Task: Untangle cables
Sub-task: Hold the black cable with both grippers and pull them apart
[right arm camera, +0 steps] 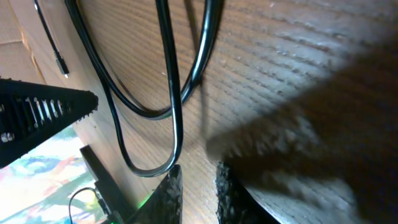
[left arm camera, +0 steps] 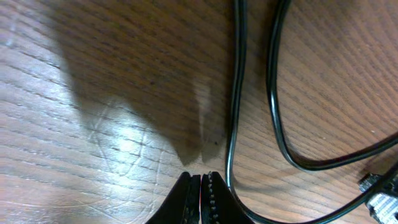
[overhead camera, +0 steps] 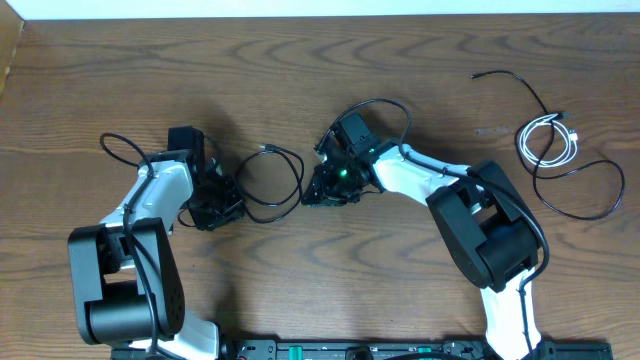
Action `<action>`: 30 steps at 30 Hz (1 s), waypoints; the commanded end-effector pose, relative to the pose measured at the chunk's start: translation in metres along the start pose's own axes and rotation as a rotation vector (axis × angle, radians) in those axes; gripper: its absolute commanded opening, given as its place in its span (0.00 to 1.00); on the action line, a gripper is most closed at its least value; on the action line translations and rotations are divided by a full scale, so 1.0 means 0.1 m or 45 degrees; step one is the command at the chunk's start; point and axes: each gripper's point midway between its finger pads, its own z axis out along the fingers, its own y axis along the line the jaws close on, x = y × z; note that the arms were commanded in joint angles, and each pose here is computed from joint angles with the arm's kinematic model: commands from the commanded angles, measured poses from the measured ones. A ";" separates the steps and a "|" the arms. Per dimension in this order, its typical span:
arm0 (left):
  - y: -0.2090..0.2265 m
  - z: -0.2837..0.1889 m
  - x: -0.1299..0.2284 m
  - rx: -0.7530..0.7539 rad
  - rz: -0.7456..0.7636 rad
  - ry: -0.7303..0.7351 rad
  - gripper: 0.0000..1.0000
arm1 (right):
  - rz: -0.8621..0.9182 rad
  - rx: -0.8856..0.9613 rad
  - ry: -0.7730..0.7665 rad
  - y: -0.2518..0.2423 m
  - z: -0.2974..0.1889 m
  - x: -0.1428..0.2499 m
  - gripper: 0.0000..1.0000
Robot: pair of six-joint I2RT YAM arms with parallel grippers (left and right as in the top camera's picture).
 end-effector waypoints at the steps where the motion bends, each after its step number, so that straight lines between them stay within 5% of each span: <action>1: 0.02 -0.02 -0.05 -0.026 -0.016 -0.017 0.09 | 0.070 0.102 0.019 -0.25 0.07 0.10 0.28; 5: 0.03 -0.02 -0.04 -0.028 -0.016 -0.015 0.09 | -0.048 -0.078 0.071 0.02 0.07 0.13 0.27; 10: 0.06 0.04 -0.01 -0.031 -0.019 -0.007 0.09 | -0.096 -0.166 0.082 0.13 0.06 0.13 0.57; 25: 0.10 0.14 0.02 -0.024 -0.077 -0.021 0.09 | -0.204 -0.348 0.015 0.01 0.17 0.29 0.58; 29: 0.11 0.14 0.04 -0.027 -0.080 -0.012 0.09 | -0.158 -0.246 -0.060 -0.10 0.21 0.18 0.45; 30: 0.11 0.14 0.04 -0.028 -0.080 -0.011 0.09 | -0.128 -0.215 -0.079 -0.14 0.22 0.15 0.53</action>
